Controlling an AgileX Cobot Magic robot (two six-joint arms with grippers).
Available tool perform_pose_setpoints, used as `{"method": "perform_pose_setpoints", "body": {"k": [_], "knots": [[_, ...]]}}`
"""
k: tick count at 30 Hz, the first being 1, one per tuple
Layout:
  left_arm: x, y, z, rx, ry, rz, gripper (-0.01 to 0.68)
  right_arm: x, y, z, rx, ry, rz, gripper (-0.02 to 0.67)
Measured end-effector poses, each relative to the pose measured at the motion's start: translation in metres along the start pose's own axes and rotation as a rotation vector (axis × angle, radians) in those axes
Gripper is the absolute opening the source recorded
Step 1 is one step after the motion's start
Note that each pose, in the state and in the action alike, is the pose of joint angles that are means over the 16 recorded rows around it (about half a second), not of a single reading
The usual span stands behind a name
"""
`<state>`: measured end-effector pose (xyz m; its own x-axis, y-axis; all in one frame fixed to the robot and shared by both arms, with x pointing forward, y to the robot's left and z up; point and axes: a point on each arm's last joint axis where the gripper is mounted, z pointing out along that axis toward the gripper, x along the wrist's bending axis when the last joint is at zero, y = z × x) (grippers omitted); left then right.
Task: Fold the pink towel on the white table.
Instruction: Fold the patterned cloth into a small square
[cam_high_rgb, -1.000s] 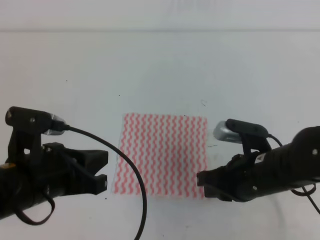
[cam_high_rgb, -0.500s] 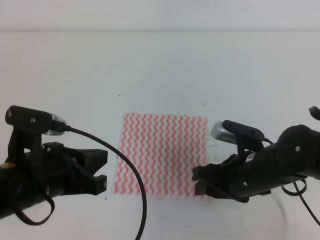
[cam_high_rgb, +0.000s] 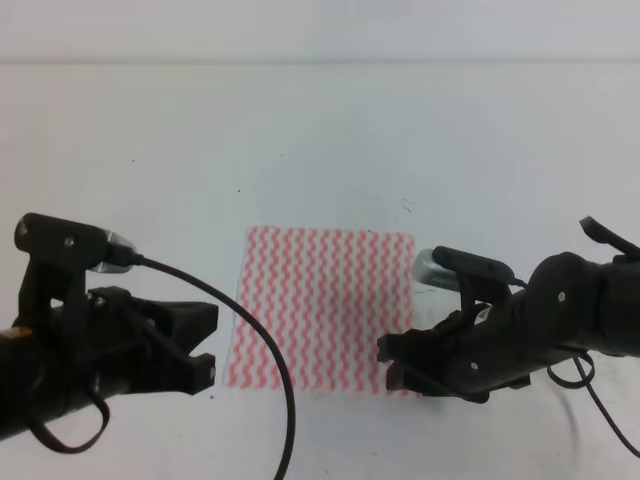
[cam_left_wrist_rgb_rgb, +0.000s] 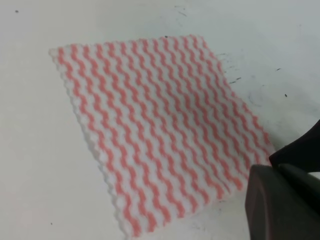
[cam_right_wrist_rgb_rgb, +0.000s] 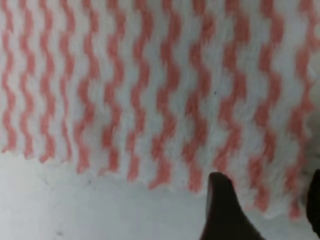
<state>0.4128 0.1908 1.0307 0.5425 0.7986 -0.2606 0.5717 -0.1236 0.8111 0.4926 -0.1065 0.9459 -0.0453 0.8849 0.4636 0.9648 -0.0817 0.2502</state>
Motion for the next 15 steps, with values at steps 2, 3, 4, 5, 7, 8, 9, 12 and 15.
{"method": "perform_pose_setpoints", "body": {"k": [2,3,4,5,7,8,9,12,15], "knots": [[0.0000,0.0000,-0.0001,-0.001,0.000,0.000,-0.006,-0.0006,0.0007,0.0015,-0.006,-0.003,-0.002,0.332],[-0.0001,0.0000,-0.0001,0.000,0.000,0.001,-0.005,-0.0007,0.0010,0.0018,-0.009,-0.004,-0.003,0.332],[0.0000,0.0000,-0.0001,-0.001,0.000,0.001,-0.005,-0.0009,0.0013,0.0021,-0.012,-0.005,-0.004,0.332],[0.0000,0.0001,-0.0001,-0.001,0.000,0.001,-0.005,-0.0011,0.0016,0.0023,-0.015,-0.006,-0.006,0.332],[0.0000,0.0001,-0.0003,-0.002,0.001,0.001,-0.005,-0.0014,0.0020,0.0032,-0.018,-0.008,-0.008,0.332],[0.0000,0.0002,-0.0003,-0.002,0.001,0.001,-0.005,-0.0014,0.0021,0.0032,-0.020,-0.009,-0.009,0.332],[0.0001,0.0002,-0.0001,-0.002,0.001,0.001,-0.006,-0.0014,0.0023,0.0032,-0.022,-0.009,-0.010,0.332],[0.0001,0.0002,-0.0003,-0.003,0.002,0.001,-0.005,-0.0014,0.0026,0.0032,-0.025,-0.009,-0.012,0.332],[0.0001,0.0002,-0.0003,-0.003,0.002,0.002,-0.005,-0.0014,0.0025,0.0032,-0.024,-0.009,-0.014,0.331]]}}
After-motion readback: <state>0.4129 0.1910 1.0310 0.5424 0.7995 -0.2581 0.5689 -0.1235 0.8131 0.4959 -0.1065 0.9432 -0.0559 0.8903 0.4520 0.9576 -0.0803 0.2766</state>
